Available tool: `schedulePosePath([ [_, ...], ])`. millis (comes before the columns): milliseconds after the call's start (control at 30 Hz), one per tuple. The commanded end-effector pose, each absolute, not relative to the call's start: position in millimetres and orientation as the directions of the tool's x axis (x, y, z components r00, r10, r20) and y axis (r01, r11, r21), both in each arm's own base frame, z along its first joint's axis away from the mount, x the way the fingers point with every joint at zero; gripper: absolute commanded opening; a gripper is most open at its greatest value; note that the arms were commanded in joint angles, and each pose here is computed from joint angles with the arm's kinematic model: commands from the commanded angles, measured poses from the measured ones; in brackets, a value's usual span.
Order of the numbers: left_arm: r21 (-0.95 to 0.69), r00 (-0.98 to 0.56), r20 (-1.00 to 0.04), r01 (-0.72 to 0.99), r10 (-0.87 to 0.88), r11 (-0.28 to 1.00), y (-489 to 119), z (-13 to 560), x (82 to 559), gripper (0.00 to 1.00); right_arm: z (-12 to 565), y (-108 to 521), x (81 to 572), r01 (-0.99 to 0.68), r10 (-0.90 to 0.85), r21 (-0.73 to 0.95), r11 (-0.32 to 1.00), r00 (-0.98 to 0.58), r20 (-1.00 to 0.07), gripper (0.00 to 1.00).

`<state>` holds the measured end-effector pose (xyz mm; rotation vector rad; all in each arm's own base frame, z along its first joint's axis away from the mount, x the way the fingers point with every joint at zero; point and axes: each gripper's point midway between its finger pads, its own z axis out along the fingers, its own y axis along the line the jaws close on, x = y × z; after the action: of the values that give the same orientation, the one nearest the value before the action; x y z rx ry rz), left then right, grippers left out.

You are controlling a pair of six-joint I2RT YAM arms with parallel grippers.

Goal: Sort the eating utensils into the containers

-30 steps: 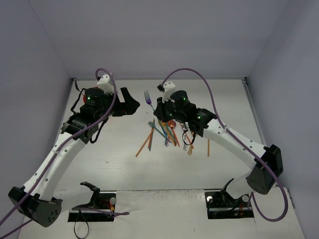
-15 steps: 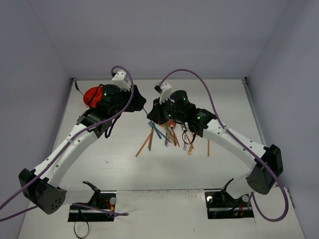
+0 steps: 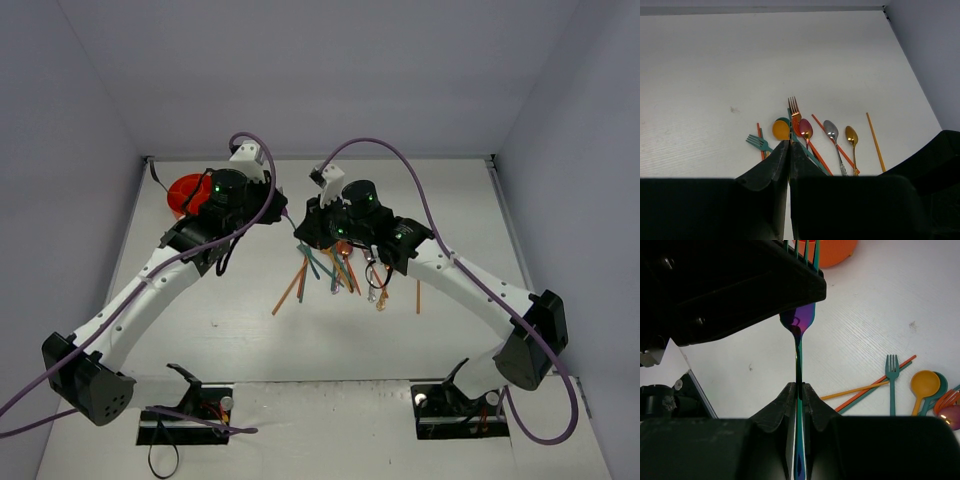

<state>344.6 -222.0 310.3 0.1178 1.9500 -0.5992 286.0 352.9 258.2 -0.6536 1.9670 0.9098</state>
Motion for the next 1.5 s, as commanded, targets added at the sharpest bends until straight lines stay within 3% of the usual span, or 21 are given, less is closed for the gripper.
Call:
schedulePosePath([
  [0, -0.303, -0.303, -0.933, 0.369, -0.194, 0.879, -212, 361, 347, 0.0, 310, 363, 291, -0.767, -0.003, 0.337, 0.546, -0.404, -0.915, 0.22],
  [200, -0.147, -0.239, -0.968, 0.269, -0.082, 0.952, -176, 364, 355, 0.0, 303, 353, 297, -0.742, -0.002, 0.325, 0.587, -0.402, -0.916, 0.57],
  [300, -0.073, -0.224, -0.974, 0.167, -0.034, 0.983, -144, 366, 366, 0.0, 297, 338, 302, -0.713, 0.006, 0.324, 0.622, -0.409, -0.913, 0.68],
  [467, -0.036, -0.184, -0.982, -0.056, -0.046, 0.998, -64, 377, 393, 0.0, 287, 302, 312, -0.652, 0.032, 0.329, 0.683, -0.423, -0.906, 0.83],
  [633, 0.028, -0.144, -0.99, -0.249, -0.008, 0.968, 11, 390, 420, 0.0, 270, 258, 319, -0.562, 0.0, 0.268, 0.783, -0.431, -0.903, 0.88],
  [767, 0.045, -0.111, -0.994, -0.355, 0.006, 0.934, 60, 401, 445, 0.0, 263, 237, 321, -0.516, -0.022, 0.212, 0.83, -0.41, -0.912, 0.99],
  [1133, 0.101, -0.126, -0.991, -0.481, 0.045, 0.871, 140, 389, 512, 0.0, 254, 210, 313, -0.464, -0.047, 0.167, 0.87, -0.415, -0.909, 1.0],
  [1467, 0.124, -0.211, -0.977, -0.447, 0.03, 0.886, 150, 337, 562, 0.0, 244, 200, 320, -0.427, -0.059, 0.15, 0.892, -0.438, -0.897, 1.0],
])
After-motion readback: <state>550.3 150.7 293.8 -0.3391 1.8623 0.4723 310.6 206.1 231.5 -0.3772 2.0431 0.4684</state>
